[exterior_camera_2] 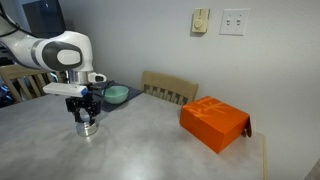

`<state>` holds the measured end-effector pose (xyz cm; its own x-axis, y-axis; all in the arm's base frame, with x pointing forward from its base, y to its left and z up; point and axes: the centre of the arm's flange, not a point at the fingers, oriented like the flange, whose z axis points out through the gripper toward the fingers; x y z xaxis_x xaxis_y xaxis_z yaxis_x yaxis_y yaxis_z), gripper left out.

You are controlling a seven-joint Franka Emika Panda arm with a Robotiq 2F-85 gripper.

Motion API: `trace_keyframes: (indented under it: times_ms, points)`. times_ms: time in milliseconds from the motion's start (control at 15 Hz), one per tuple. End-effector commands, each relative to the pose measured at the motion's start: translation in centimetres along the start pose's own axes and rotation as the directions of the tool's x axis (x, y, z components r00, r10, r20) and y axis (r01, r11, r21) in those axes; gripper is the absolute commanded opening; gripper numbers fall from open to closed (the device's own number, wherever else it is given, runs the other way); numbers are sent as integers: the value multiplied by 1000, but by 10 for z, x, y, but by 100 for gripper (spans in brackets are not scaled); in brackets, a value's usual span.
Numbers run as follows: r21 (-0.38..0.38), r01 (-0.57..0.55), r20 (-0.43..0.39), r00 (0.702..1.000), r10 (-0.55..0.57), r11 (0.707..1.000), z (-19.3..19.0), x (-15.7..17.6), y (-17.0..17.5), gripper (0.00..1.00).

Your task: Pick up the lid from the silver container and put it on the table.

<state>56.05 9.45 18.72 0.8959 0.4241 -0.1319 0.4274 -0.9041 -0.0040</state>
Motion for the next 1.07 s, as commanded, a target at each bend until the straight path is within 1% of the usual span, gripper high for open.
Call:
trace_keyframes:
  times_ms: [0, 533, 800, 1000]
  points:
    - [-2, 12, 0, 1000, -12, 1000, -1, -4, -2, 44]
    - [-25, 21, -17, 1000, -22, 999, -9, -7, -10, 44]
    - [-45, 29, -46, 998, -31, 999, -26, -12, -15, 44]
    - [-69, 32, -83, 996, -37, 997, -50, -15, -15, 44]
